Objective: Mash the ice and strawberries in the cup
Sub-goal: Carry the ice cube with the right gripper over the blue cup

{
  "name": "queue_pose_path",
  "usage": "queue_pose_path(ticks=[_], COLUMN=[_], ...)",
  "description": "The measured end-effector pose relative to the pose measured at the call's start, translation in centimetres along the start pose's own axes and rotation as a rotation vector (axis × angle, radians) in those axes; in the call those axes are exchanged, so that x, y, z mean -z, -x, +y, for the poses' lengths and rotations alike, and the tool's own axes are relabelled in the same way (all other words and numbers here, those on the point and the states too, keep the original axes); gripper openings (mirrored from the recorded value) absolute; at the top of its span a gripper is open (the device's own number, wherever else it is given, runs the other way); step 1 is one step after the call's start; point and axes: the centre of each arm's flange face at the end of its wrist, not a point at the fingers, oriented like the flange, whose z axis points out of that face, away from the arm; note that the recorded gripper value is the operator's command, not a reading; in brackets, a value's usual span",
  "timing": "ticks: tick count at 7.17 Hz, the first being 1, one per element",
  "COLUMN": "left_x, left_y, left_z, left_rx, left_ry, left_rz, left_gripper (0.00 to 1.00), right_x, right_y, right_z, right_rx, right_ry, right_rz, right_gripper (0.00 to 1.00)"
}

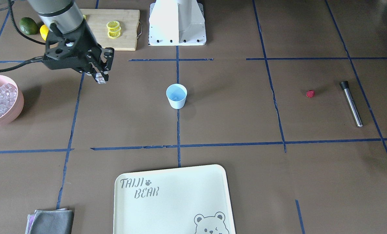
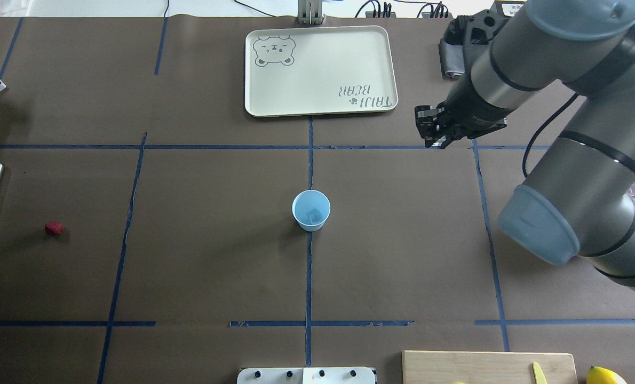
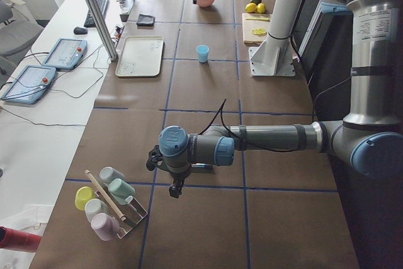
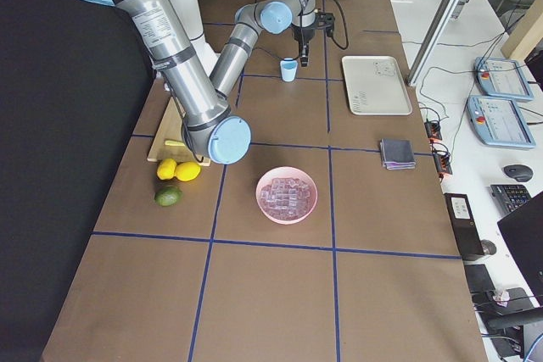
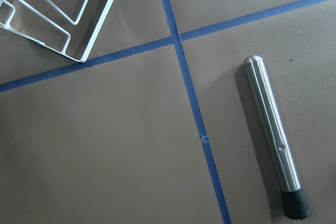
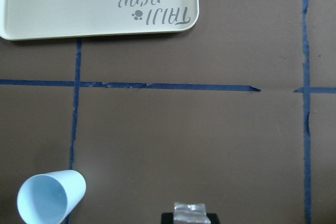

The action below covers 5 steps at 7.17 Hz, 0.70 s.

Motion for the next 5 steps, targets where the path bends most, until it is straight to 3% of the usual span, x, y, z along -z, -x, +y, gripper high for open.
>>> queue_pose_path(ticks=[5], left_x=[0.0], left_y=[0.0], left_z=[0.0], left_rx=[0.0], left_ry=[0.0], left_rz=[0.0], left_gripper=[1.0], right_x=[-8.7], right_y=[15.2], right_z=[3.9], right_rx=[-0.07], right_ry=[-0.008], right_rz=[0.075], right_gripper=[0.09])
